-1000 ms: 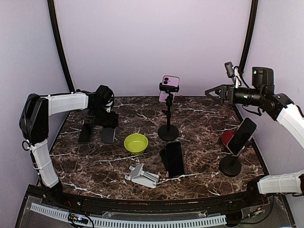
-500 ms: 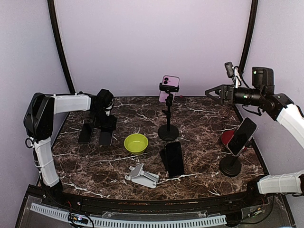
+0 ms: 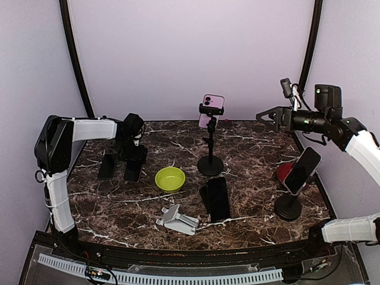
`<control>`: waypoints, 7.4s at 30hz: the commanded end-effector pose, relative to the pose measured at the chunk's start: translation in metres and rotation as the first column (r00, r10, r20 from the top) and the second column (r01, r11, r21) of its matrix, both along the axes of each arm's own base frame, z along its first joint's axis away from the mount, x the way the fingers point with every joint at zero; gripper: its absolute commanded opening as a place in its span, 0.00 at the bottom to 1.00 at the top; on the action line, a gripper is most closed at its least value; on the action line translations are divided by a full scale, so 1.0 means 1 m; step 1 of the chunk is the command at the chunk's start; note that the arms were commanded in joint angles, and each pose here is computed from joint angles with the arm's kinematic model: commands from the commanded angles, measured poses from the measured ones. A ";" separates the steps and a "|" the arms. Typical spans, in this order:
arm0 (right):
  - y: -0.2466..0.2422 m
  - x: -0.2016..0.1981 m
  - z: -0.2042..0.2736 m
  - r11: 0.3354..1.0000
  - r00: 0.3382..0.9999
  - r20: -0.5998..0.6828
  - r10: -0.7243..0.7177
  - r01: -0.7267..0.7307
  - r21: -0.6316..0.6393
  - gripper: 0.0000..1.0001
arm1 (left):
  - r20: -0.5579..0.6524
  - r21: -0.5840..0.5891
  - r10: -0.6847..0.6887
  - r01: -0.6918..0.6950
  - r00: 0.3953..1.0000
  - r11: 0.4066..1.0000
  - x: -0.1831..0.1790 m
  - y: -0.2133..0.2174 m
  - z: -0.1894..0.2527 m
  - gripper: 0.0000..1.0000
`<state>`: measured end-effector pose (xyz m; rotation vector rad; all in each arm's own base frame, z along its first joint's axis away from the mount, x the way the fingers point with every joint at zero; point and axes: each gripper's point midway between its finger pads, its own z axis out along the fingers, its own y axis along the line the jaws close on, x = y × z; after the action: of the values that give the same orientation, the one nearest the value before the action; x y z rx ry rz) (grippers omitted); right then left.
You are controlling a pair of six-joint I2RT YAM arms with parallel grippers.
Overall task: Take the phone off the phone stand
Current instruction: Place the phone at the center of the board, then pick up the phone stand from the center of the board, then place the phone stand at the center of the board.
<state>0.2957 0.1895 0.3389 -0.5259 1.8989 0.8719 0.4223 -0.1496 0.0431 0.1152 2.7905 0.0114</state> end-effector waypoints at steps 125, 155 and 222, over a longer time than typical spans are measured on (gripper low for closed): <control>0.006 -0.025 0.016 0.996 0.995 0.058 0.081 -0.083 0.030 0.99 | 0.300 -0.002 -0.929 0.974 -0.216 -0.227 -0.274 -0.200 0.044 0.99; 0.004 -0.022 0.014 0.998 0.996 0.060 0.061 -0.063 0.026 0.99 | 0.347 0.058 -0.915 0.978 -0.206 -0.198 -0.276 -0.193 0.047 0.70; 0.000 -0.020 0.013 0.999 0.997 0.066 0.033 -0.034 0.016 0.99 | 0.613 -0.170 0.074 0.040 0.787 0.985 0.092 -0.019 0.158 0.07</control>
<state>0.2736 0.1875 0.3485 -0.5600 1.8559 0.8927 0.4981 -0.1743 0.1926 0.1005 2.1324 -0.1564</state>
